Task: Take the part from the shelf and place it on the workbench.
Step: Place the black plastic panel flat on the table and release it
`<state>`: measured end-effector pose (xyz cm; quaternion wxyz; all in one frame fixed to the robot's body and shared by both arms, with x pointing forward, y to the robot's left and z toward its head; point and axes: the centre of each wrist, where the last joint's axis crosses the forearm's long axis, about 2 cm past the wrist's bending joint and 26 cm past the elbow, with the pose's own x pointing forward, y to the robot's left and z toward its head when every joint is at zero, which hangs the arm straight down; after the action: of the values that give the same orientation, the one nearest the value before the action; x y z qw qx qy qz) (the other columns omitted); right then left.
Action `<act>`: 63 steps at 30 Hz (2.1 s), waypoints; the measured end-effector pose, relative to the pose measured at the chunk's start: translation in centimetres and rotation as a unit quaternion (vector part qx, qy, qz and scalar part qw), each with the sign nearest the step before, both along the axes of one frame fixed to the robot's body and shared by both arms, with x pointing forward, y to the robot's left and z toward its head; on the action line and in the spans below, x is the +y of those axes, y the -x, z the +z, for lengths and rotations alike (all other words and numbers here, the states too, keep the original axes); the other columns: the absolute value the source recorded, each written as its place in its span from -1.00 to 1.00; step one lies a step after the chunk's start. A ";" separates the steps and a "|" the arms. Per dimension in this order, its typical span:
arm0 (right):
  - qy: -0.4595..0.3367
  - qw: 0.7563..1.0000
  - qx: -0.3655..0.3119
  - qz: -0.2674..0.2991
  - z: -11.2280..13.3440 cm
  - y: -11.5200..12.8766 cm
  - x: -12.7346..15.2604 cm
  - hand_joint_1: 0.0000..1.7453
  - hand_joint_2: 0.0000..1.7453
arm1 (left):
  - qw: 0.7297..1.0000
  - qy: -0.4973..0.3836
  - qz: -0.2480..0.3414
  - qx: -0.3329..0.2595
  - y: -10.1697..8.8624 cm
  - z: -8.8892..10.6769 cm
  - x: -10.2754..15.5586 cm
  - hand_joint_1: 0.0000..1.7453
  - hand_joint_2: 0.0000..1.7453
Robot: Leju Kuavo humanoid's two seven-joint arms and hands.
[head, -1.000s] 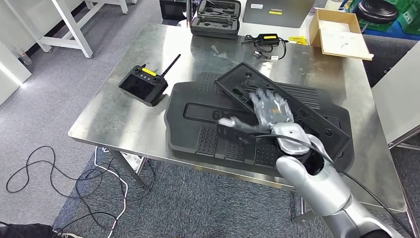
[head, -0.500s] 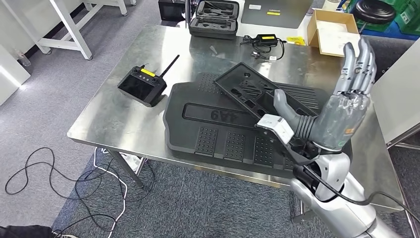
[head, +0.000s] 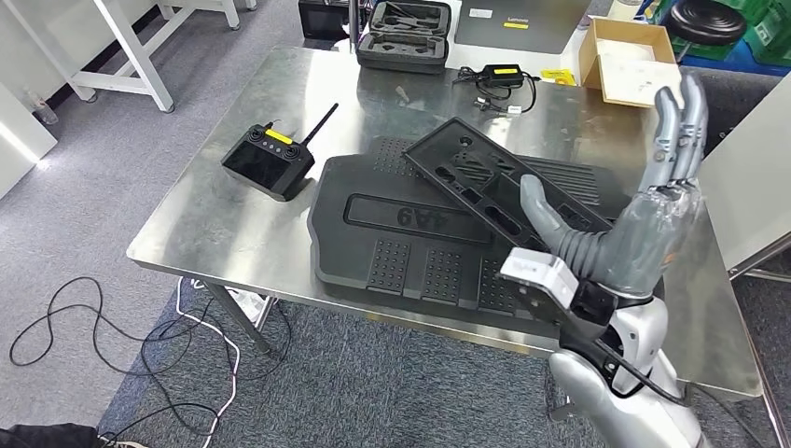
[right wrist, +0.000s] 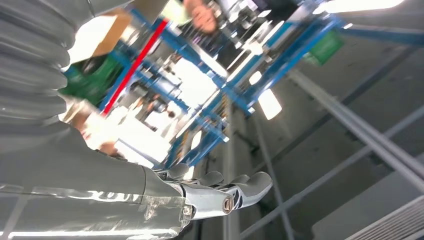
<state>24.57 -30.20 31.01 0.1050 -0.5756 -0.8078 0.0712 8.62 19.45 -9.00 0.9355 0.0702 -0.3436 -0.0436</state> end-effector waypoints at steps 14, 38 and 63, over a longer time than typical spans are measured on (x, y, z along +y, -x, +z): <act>-0.048 0.998 -0.024 0.045 -1.8 0.7 -0.5 -1.00 1.00 | 1.000 -0.020 0.010 0.001 0.4 -0.1 0.2 -1.00 -1.00; -0.147 0.988 -0.040 0.010 -5.9 2.8 -1.1 -1.00 1.00 | 0.999 -0.026 0.025 0.008 0.8 -0.2 0.3 -1.00 -1.00; -0.171 0.985 -0.019 -0.022 -7.1 3.4 -1.5 -1.00 1.00 | 0.999 -0.028 0.032 0.008 1.1 -0.3 0.3 -1.00 -1.00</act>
<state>21.12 -31.68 23.93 0.1877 -0.5681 -0.7971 -0.0811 7.48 19.75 -9.27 0.9367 0.1065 -0.3327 -0.0238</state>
